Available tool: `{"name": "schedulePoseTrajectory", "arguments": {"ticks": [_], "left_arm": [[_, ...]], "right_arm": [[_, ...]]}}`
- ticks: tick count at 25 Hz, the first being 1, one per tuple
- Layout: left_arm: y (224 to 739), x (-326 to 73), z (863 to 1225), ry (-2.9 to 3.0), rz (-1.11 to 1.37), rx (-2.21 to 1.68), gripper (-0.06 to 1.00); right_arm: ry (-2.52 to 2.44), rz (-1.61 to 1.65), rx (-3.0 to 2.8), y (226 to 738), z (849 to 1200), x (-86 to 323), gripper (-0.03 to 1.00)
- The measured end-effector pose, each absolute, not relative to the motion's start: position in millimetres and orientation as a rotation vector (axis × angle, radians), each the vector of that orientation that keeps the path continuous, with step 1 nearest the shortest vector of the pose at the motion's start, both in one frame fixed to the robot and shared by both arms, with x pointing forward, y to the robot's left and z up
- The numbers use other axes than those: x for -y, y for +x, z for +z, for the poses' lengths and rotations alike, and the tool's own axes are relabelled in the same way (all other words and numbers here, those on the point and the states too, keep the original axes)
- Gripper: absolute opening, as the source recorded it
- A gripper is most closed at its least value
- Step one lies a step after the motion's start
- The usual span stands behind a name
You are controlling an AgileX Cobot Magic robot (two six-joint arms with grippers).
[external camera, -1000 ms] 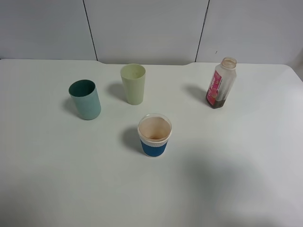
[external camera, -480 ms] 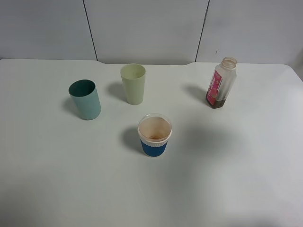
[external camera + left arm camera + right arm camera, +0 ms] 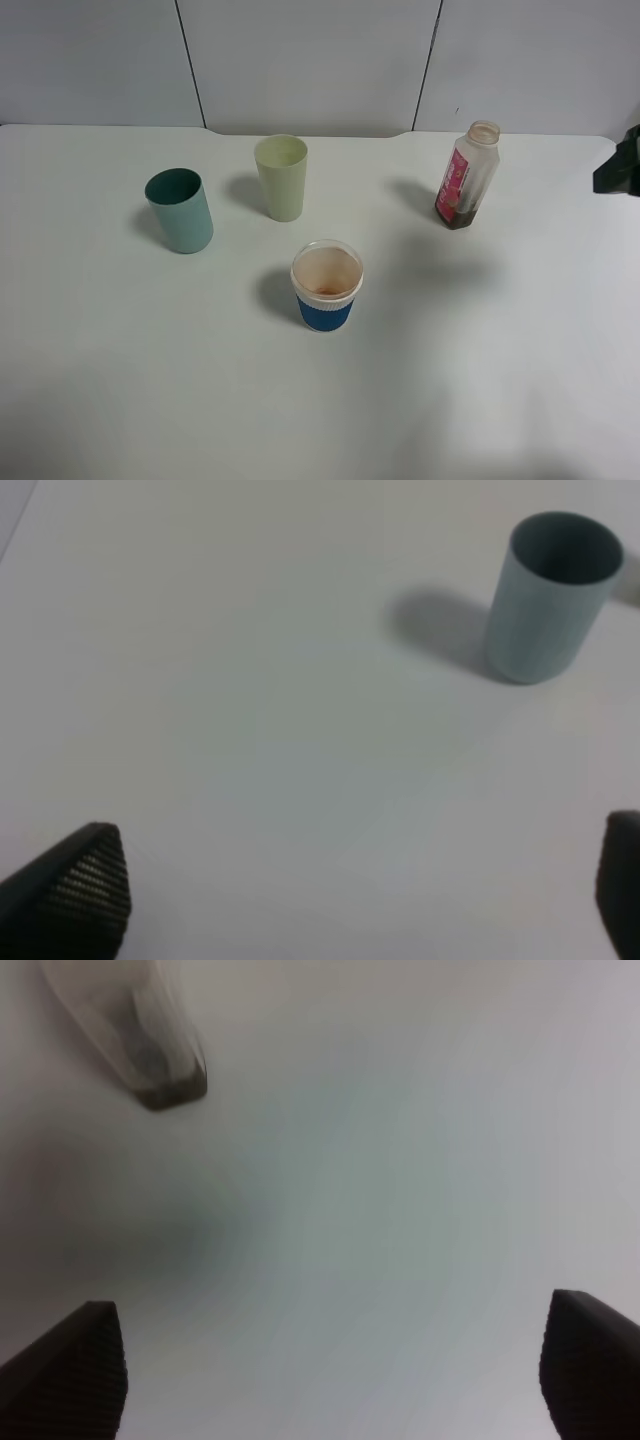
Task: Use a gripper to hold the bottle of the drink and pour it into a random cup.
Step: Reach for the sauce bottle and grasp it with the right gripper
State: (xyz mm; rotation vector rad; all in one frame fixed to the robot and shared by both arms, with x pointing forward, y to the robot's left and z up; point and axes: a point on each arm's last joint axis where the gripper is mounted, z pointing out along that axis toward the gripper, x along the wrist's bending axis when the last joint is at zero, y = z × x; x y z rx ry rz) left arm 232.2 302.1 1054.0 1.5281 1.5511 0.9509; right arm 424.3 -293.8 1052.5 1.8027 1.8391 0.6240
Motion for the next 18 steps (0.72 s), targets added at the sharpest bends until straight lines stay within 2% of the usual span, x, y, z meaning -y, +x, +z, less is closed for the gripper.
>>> {"name": "schedulePoseTrajectory", "arguments": {"ticks": [12, 18], "left_arm": [[232.2, -302.1, 1054.0, 1.528, 0.951, -1.551, 0.93], [232.2, -302.1, 1054.0, 1.528, 0.951, -1.551, 0.93]], "right_arm": [[1.731, 0.67, -1.85, 450.2, 982.4, 290.8, 0.81], [1.716, 0.685, -1.863, 468.5, 958.4, 288.6, 0.81]]}}
